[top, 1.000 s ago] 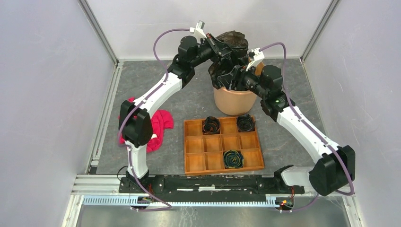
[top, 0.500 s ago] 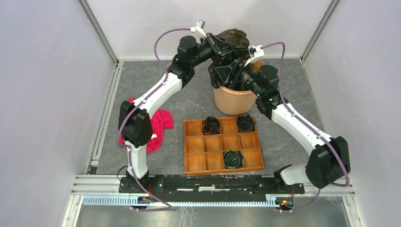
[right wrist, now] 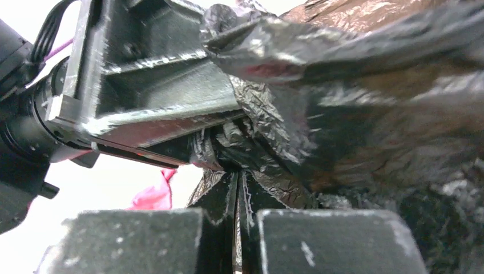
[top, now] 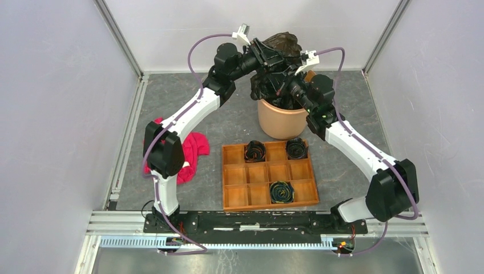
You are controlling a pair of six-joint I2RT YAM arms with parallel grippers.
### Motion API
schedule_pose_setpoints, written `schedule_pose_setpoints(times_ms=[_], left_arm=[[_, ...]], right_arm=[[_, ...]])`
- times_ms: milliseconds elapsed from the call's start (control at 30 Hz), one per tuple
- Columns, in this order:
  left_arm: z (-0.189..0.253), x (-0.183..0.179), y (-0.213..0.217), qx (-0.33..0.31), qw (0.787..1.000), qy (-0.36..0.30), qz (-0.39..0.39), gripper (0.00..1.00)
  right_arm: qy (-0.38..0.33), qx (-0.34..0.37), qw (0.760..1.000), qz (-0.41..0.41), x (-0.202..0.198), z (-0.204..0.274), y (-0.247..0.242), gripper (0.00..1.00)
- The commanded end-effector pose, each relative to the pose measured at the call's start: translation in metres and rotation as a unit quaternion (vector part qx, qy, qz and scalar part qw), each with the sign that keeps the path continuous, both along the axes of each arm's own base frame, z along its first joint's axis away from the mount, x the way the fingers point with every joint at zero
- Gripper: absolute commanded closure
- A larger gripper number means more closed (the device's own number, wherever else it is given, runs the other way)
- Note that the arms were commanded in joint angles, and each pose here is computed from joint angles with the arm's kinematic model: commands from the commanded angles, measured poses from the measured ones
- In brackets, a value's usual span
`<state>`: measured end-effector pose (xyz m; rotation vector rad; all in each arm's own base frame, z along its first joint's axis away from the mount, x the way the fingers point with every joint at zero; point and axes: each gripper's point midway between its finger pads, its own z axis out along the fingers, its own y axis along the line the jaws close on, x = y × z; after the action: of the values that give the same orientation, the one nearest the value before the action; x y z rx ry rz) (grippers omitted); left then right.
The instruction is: Put the trash bags into the trash bin
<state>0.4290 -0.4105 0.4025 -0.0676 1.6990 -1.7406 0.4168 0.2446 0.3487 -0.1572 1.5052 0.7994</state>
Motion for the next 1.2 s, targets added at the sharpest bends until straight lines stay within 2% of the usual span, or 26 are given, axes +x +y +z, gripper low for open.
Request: schedule_pose_setpoints(times_ms=[0,100,133,300,433,667,767,900,1067,1167], left_arm=[[0.029,-0.017,0.005,0.022,0.997,-0.061,-0.031,0.52],[0.028,-0.021,0.016,0.085,0.990,-0.098,-0.045,0.24],[0.022,-0.022,0.021,0.111,0.987,-0.102,-0.049,0.18],[0.011,-0.026,0.063,0.181,0.975,-0.127,-0.035,0.01],[0.004,-0.026,0.096,0.226,0.966,-0.125,0.013,0.00],[-0.018,-0.020,0.123,0.259,0.960,-0.093,0.057,0.02],[-0.030,-0.025,0.112,0.229,0.970,-0.070,0.028,0.06],[-0.021,-0.045,0.085,0.157,0.983,-0.096,-0.028,0.07],[-0.024,-0.038,0.077,0.160,0.983,-0.088,0.028,0.12],[-0.040,-0.022,0.085,0.188,0.977,-0.056,0.083,0.11]], right_arm=[[-0.043,0.016,0.999,0.027,-0.016,0.025,-0.003,1.00],[-0.049,0.019,0.996,0.067,-0.032,0.024,-0.011,1.00],[-0.046,0.024,0.996,0.078,-0.035,0.023,-0.017,1.00],[-0.030,0.051,0.984,0.171,-0.057,0.011,-0.034,1.00],[-0.021,0.053,0.974,0.218,-0.072,0.002,-0.039,1.00],[-0.014,0.044,0.975,0.216,-0.081,0.005,-0.055,1.00],[-0.015,0.037,0.977,0.209,-0.084,0.008,-0.060,1.00],[-0.015,0.020,0.981,0.192,-0.088,0.006,-0.068,1.00],[-0.020,-0.032,0.987,0.154,-0.091,0.002,-0.081,1.00],[-0.020,-0.072,0.989,0.124,-0.092,0.000,-0.091,1.00]])
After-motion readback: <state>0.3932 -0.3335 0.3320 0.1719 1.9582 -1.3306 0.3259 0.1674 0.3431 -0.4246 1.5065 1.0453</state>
